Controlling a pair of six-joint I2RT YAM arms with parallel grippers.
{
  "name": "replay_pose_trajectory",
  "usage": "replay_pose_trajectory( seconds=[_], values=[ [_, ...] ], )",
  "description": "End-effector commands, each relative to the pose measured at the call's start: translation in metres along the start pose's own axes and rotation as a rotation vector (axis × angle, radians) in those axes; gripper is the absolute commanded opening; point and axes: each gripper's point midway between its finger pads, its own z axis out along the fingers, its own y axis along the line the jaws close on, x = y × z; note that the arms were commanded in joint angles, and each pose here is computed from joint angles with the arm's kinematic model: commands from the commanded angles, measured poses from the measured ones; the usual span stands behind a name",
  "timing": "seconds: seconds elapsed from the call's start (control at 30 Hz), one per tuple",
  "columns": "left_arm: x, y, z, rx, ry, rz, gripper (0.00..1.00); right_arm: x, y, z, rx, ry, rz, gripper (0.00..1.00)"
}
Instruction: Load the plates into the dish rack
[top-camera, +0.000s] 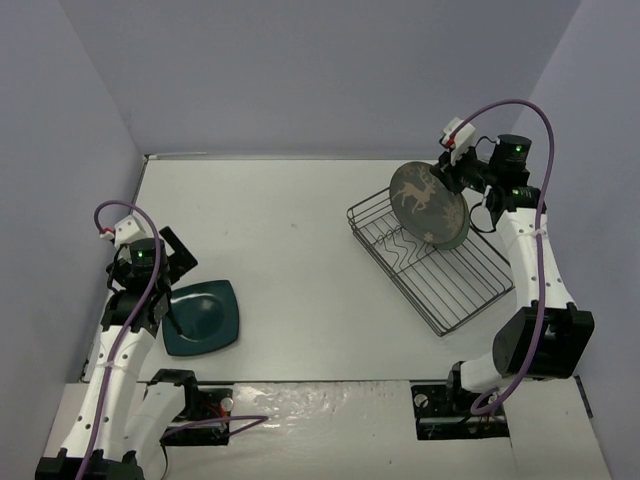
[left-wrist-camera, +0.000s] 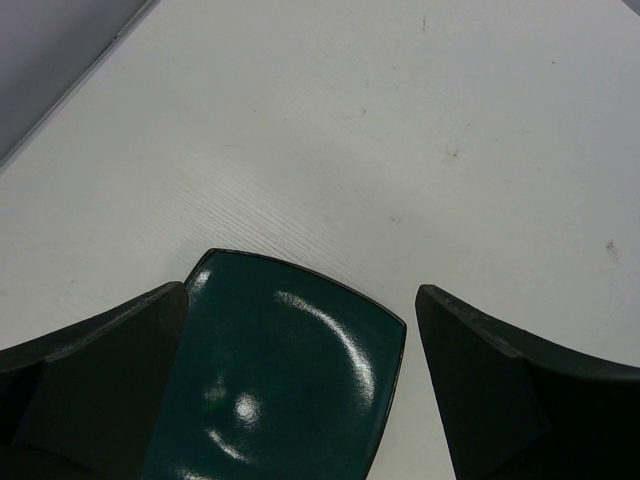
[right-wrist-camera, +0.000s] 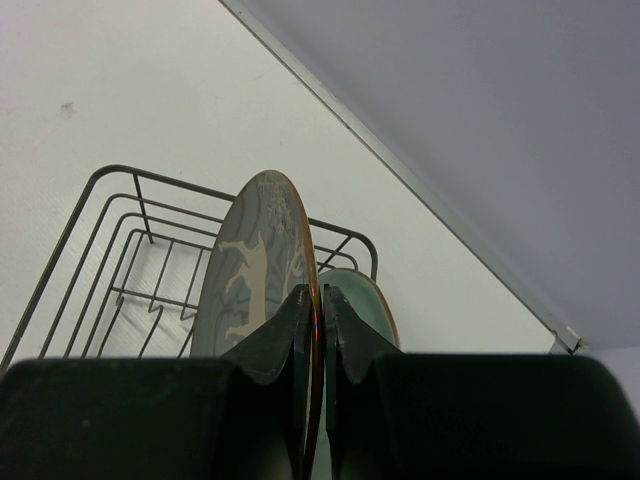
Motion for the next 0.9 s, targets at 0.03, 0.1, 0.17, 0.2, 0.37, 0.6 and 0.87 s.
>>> replay_pose_trajectory(
  seconds=[0.03, 0.1, 0.17, 0.2, 0.37, 0.6, 0.87],
  values=[
    [-0.029, -0.014, -0.004, 0.037, -0.071, -0.013, 0.97, -0.039, -0.020, -0.011, 0.086, -0.110, -0.156, 0.00],
    [-0.029, -0.013, -0.004, 0.031, -0.071, -0.013, 0.97, -0.033, -0.014, -0.008, 0.061, -0.103, -0.144, 0.00],
    [-0.029, -0.014, -0.004, 0.033, -0.070, -0.015, 0.97, -0.027, -0.007, -0.003, 0.034, -0.095, -0.133, 0.00],
    [-0.029, -0.014, -0.003, 0.033, -0.070, -0.016, 0.97, -0.023, -0.003, 0.000, 0.026, -0.086, -0.132, 0.00],
    [-0.027, -0.014, -0.002, 0.030, -0.064, -0.014, 0.97, -0.005, 0.007, 0.010, -0.002, -0.064, -0.106, 0.00],
    [-0.028, -0.013, -0.003, 0.026, -0.068, -0.015, 0.97, 0.019, 0.019, 0.025, -0.032, -0.078, -0.044, 0.00],
    [-0.027, -0.008, -0.004, 0.008, -0.068, -0.011, 0.97, 0.035, 0.032, 0.025, -0.049, -0.060, -0.034, 0.00]
  ],
)
